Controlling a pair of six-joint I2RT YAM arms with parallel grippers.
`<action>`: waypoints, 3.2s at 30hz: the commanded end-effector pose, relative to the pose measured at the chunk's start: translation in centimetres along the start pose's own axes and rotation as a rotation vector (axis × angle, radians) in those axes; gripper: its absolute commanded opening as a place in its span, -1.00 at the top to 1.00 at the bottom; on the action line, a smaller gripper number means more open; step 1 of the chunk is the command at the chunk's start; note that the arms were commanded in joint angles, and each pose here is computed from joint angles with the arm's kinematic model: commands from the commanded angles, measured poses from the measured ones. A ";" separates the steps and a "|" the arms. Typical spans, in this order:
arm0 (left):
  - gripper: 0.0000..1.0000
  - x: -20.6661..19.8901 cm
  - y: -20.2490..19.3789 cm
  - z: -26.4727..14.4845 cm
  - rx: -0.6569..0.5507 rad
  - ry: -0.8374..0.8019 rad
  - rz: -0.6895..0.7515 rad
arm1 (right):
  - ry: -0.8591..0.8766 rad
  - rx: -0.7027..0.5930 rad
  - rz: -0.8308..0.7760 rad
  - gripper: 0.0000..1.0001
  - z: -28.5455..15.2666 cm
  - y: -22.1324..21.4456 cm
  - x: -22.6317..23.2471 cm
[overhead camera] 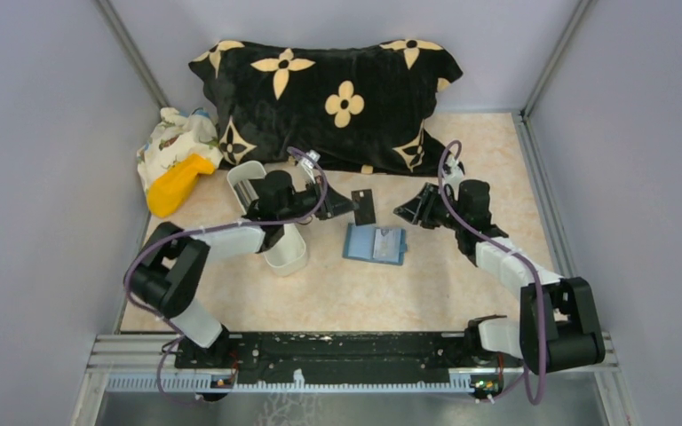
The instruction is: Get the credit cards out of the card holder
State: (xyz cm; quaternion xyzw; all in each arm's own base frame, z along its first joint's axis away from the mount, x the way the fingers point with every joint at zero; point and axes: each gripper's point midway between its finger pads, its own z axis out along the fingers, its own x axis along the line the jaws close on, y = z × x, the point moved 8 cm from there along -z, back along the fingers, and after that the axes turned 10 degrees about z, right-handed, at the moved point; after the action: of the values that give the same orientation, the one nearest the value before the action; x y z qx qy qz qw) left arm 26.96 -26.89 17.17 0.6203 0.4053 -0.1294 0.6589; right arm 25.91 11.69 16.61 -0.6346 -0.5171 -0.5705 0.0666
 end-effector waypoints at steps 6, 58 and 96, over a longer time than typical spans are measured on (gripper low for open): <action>1.00 3.5 6.0 -6.7 -0.120 0.593 -0.101 | -0.032 -0.004 0.016 0.21 1.1 -1.5 -2.8; 1.00 16.4 8.7 -17.6 -0.400 1.090 -0.287 | 0.115 0.084 0.027 0.23 1.4 -2.8 -2.4; 0.47 10.0 12.2 -16.0 -0.505 1.022 -0.063 | 0.084 0.083 0.002 -0.01 1.5 -2.3 -2.5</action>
State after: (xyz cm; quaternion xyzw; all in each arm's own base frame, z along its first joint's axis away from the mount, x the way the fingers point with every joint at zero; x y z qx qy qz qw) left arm 35.87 -4.83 17.73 0.3985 0.7519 0.2458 0.4640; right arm 24.84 12.41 11.31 -0.6340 -0.5245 -0.5501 0.1428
